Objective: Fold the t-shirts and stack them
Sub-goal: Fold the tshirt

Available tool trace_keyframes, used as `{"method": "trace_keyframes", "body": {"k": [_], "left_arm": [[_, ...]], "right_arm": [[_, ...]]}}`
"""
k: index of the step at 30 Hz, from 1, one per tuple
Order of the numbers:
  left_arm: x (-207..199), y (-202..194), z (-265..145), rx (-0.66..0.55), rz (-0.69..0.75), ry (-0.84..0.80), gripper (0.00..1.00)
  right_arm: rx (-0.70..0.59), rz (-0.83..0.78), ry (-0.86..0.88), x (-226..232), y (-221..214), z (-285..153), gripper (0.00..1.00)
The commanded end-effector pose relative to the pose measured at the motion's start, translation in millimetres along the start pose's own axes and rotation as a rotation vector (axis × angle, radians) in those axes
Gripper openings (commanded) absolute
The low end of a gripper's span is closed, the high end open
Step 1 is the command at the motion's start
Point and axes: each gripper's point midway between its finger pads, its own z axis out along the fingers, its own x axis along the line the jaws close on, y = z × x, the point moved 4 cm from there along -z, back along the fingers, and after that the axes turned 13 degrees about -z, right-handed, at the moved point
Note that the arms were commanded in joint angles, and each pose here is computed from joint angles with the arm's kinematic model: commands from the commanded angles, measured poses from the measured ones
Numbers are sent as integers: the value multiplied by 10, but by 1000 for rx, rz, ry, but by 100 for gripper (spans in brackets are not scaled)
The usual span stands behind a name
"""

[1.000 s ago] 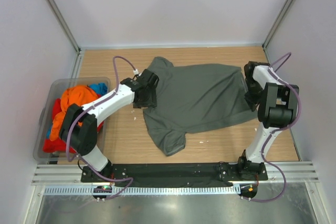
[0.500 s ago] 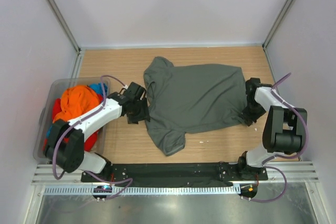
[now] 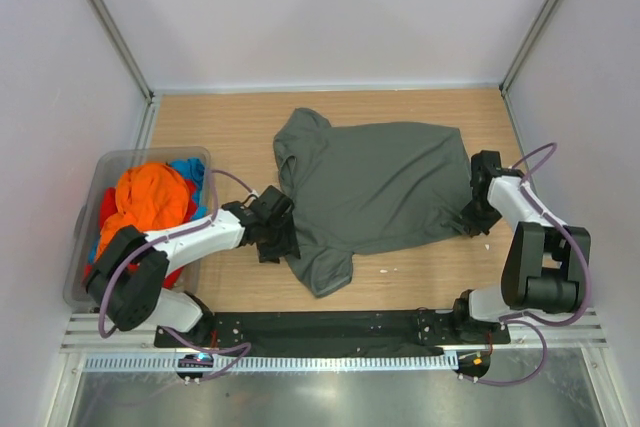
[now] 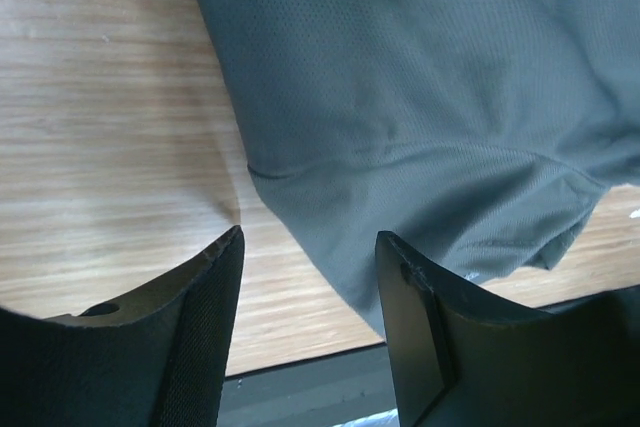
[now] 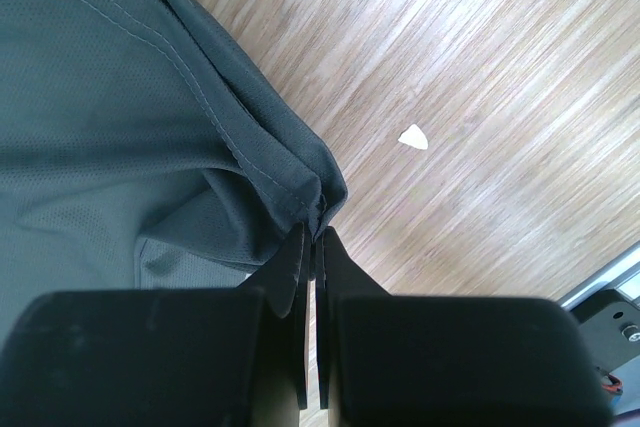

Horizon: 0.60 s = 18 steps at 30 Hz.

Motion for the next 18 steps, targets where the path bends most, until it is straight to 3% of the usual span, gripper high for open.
{"method": "trace_keyframes", "body": {"k": [1, 6, 8, 9, 12, 18], "left_arm": [[-143, 18, 72, -7, -29, -49, 56], [-93, -54, 203, 14, -31, 2, 49], [-22, -34, 213, 2, -32, 57, 36], [25, -25, 236, -1, -30, 95, 21], [156, 124, 192, -84, -4, 216, 0], [124, 450, -31, -195, 22, 214, 0]], "right_arm": [[-52, -2, 33, -5, 62, -81, 1], [-44, 3, 50, 8, 28, -79, 1], [-39, -1, 61, 25, 20, -74, 1], [-36, -5, 68, 32, 14, -76, 1], [-34, 1, 54, -7, 0, -94, 1], [-23, 38, 145, 36, -134, -169, 1]]}}
